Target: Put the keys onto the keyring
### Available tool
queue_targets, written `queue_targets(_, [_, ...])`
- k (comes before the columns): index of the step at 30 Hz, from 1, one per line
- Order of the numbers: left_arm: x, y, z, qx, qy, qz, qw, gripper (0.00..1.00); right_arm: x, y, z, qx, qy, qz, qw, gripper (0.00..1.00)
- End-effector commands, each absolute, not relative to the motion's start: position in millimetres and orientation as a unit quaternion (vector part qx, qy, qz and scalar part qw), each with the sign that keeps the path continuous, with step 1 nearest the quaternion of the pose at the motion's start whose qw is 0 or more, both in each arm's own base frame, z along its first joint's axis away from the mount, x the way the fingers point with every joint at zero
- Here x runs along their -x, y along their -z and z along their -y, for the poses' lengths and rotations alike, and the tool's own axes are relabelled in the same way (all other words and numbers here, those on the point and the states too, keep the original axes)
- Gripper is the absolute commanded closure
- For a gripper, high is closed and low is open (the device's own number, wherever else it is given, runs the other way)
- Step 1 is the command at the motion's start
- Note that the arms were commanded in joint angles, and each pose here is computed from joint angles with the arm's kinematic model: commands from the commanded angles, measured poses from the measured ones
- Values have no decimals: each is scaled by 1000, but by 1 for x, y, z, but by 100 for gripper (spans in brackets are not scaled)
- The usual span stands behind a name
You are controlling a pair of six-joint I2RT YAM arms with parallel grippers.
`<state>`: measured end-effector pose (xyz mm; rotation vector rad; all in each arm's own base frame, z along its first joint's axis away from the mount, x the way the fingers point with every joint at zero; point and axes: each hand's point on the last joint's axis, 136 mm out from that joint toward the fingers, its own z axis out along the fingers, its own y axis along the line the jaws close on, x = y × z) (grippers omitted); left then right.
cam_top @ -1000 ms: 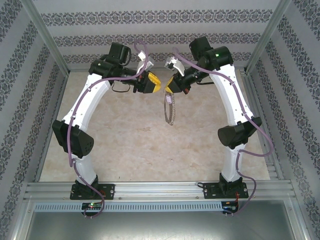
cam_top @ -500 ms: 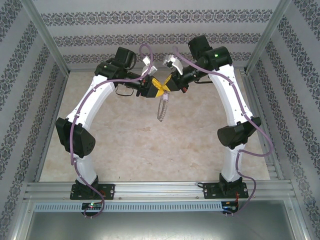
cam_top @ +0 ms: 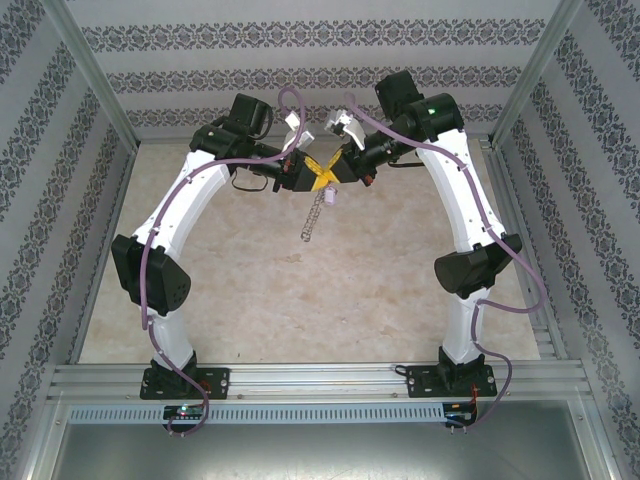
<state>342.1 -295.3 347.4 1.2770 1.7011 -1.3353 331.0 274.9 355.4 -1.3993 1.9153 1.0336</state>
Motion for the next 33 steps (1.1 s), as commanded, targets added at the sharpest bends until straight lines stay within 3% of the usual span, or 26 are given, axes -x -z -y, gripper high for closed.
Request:
queue_targets(1, [-336, -359, 302, -498, 518, -615, 324, 92, -326, -364, -281, 527, -394, -697, 285, 100])
queue_targets(4, [-337, -360, 301, -498, 516, -616, 327, 100, -327, -364, -281, 527, -392, -698, 286, 100])
queue_targets(7, [-340, -360, 302, -496, 509, -618, 336, 100, -331, -367, -279, 520, -391, -700, 296, 100])
queue_targets(10, [-345, -358, 301, -491, 495, -625, 352, 100, -341, -378, -269, 490, -393, -707, 325, 64])
queue_targets(12, [-344, -359, 300, -490, 491, -626, 356, 100, -343, -388, -258, 463, -407, -702, 357, 55])
queue_targets(18, [-345, -362, 298, -486, 479, -628, 373, 100, -332, -390, -230, 389, -482, -667, 414, 51])
queue_targets(33, [-341, -372, 298, -484, 492, -618, 377, 100, -323, -333, -261, 384, -545, -657, 352, 47])
